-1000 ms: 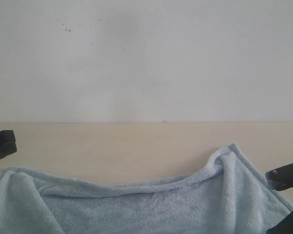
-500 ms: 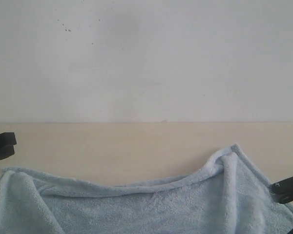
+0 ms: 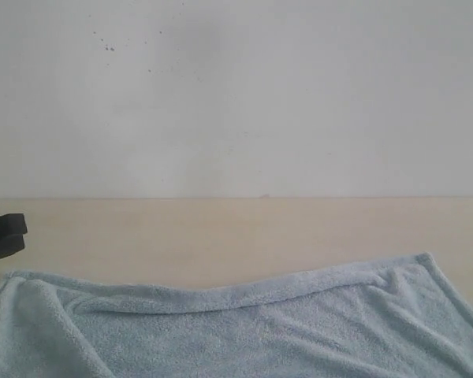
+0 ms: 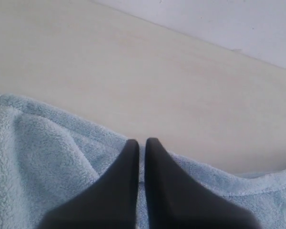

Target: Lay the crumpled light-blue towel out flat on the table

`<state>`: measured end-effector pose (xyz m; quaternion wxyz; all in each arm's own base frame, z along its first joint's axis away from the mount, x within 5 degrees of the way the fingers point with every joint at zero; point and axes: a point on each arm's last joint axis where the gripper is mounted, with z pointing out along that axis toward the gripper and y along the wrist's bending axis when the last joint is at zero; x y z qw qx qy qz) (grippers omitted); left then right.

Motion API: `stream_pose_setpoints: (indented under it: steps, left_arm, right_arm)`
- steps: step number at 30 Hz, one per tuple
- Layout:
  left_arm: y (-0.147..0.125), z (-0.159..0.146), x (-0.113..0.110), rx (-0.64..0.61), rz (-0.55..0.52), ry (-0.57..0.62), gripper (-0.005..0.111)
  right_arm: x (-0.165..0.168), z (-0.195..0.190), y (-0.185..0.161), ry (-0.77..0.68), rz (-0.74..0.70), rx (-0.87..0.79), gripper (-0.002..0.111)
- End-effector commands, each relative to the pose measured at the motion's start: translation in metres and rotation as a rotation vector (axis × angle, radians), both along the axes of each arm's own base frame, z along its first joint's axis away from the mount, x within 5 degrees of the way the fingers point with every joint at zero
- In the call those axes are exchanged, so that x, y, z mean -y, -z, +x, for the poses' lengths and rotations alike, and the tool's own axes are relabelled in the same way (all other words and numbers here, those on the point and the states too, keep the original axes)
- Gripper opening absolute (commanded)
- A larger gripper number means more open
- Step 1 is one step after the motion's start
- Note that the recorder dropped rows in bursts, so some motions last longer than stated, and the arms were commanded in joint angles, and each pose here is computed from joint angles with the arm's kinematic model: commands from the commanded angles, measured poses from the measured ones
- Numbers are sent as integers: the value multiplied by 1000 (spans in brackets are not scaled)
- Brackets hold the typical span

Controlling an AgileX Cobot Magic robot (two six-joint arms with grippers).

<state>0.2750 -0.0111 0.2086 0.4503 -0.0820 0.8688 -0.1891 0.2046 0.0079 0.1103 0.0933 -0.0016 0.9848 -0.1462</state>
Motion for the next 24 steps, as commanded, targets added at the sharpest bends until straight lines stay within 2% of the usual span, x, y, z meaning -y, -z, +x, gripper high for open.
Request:
stream_pose_setpoints:
  steps: [1,5,7,11,18,24]
  left_arm:
    - [6,1,2,-18,-15,7,4]
    - [19,5,7,-48,-55,53,4]
    - [26,7,9,-62,-76,71,4]
    - [29,8,10,-69,-92,86,4]
    - [28,9,11,-62,-90,95,4]
    - [28,9,11,-57,-85,102,4]
  right_arm:
    - [-11,7,-26,-42,157,214,0]
    - [-23,22,-73,-202,256,502,0]
    - [-28,37,-87,-236,256,546,0]
    - [-61,69,-97,-416,224,528,0]
    - [-115,115,-79,-521,243,403,0]
    - [-154,128,-58,-596,288,290,0]
